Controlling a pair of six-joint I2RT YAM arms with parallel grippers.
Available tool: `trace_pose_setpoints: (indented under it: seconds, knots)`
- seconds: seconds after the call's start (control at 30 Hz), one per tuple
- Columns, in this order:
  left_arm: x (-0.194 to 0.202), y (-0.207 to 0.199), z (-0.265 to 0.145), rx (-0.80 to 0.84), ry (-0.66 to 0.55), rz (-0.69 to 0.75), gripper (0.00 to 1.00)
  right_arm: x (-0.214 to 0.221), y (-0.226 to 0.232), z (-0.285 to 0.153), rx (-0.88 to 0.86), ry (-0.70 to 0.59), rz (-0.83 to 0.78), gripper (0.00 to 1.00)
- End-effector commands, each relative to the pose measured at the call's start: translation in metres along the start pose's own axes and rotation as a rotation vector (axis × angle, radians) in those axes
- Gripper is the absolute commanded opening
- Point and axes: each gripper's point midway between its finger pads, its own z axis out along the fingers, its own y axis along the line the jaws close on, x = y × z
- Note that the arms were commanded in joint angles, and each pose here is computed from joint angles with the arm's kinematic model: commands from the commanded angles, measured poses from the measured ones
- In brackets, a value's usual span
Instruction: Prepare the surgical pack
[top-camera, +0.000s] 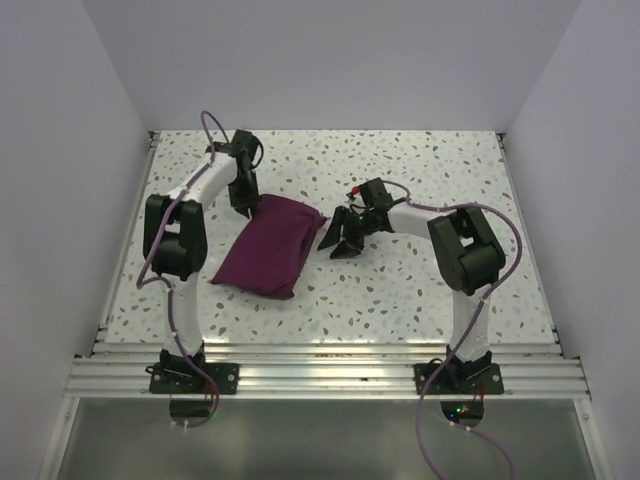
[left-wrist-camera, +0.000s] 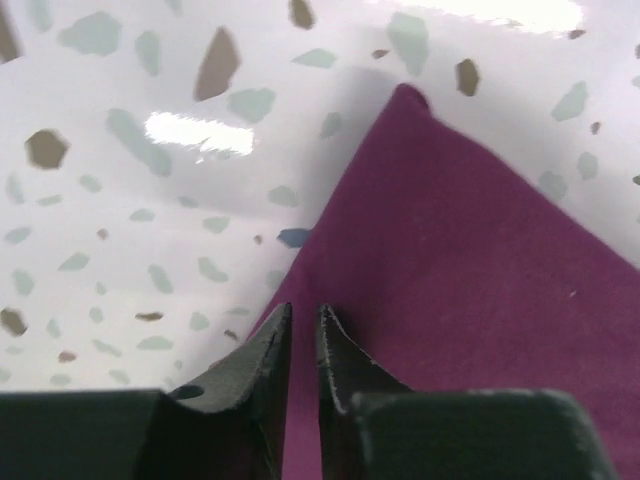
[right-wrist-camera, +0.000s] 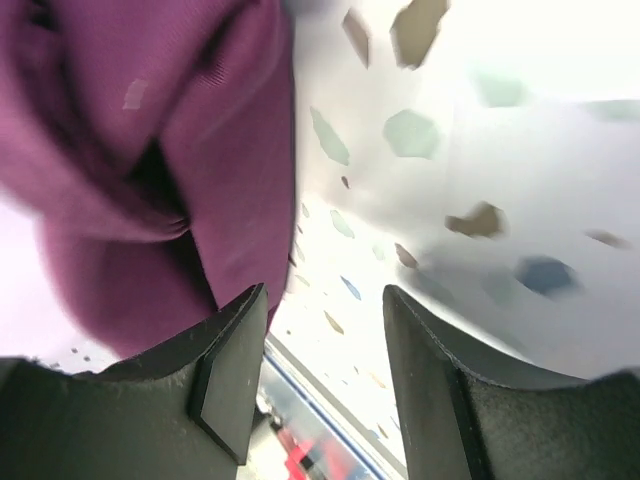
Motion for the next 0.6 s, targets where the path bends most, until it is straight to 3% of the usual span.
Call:
trace_pose_setpoints:
  seconds: [0.0, 0.03, 0.1, 0.2, 0.33, 0.57]
  knots:
    - [-0.015, 0.031, -0.056, -0.101, -0.135, -0.066, 0.20, -0.013, 0.018, -0.030, -0.010, -0.091, -0.075, 0.54]
    - [-0.016, 0.031, -0.067, -0.096, -0.166, -0.070, 0.28, -0.012, 0.020, -0.032, -0.016, -0.095, -0.071, 0.54]
    - [-0.017, 0.027, -0.095, -0.054, -0.244, -0.063, 0.36, -0.012, 0.025, -0.036, -0.037, -0.115, -0.070, 0.54]
    - [-0.009, -0.010, -0.124, 0.065, -0.300, 0.045, 0.46, -0.013, 0.030, -0.040, -0.059, -0.141, -0.064, 0.54]
    - [0.020, -0.064, -0.133, 0.180, -0.259, 0.191, 0.50, -0.013, 0.038, -0.036, -0.109, -0.137, -0.012, 0.54]
    - [0.064, -0.124, -0.130, 0.145, -0.263, 0.330, 0.52, -0.017, 0.039, -0.040, -0.116, -0.176, 0.019, 0.52]
